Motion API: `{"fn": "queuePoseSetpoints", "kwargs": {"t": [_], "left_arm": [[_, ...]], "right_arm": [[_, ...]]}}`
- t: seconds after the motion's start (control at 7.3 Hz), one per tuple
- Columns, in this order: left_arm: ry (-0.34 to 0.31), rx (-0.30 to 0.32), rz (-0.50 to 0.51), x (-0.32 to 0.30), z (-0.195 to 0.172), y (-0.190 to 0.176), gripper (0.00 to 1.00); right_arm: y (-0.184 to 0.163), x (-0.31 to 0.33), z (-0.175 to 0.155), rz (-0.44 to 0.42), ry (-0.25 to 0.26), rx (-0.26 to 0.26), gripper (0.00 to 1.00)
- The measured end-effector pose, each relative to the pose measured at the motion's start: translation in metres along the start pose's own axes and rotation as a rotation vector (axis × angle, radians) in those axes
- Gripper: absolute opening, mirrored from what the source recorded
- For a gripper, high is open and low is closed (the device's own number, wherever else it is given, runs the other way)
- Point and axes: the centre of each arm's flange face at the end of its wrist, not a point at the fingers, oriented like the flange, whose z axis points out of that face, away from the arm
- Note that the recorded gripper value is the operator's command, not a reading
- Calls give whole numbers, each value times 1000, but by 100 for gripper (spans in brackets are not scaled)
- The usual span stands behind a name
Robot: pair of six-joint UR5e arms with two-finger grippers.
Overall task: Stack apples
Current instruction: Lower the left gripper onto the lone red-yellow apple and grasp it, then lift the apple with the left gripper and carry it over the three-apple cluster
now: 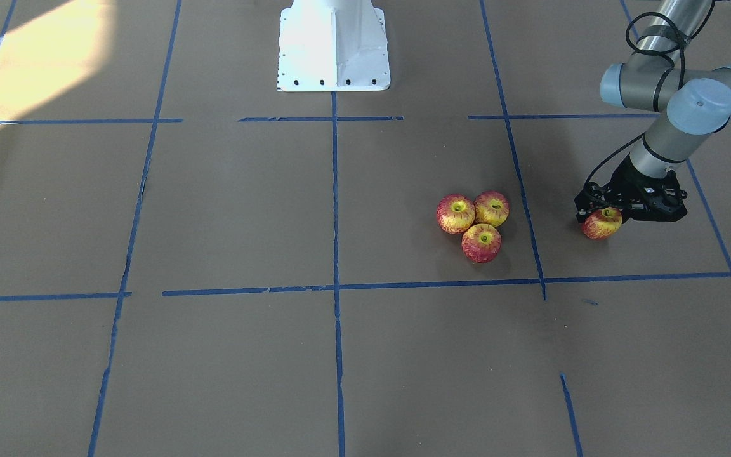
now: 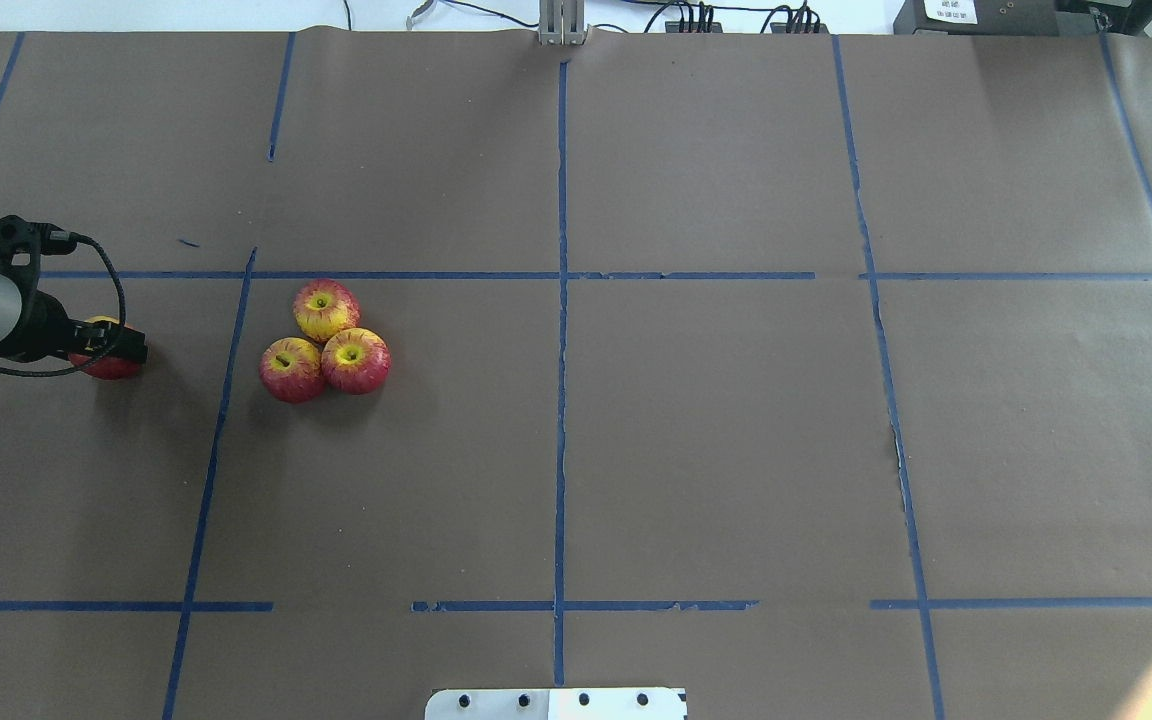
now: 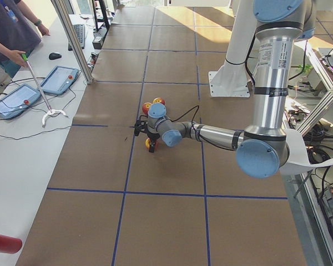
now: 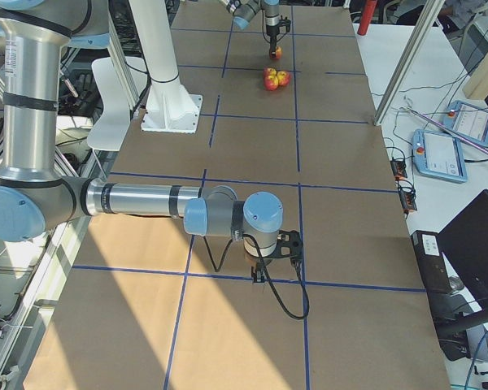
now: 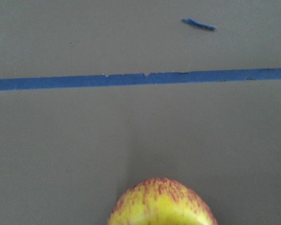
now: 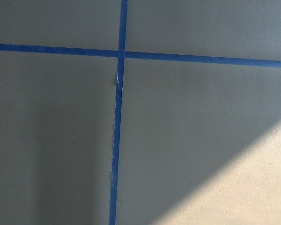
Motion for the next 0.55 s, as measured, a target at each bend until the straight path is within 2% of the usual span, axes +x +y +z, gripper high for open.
{"fn": "queuePoseSetpoints", "kwargs": {"t": [0.14,0.55], "left_arm": [[3,-2,1,1,0,0,11],[50,-21,20,10,-19,5,11]], "right_arm": [[0,0,0,0,0,0,100],[0,0,0,1,0,0,100]]}}
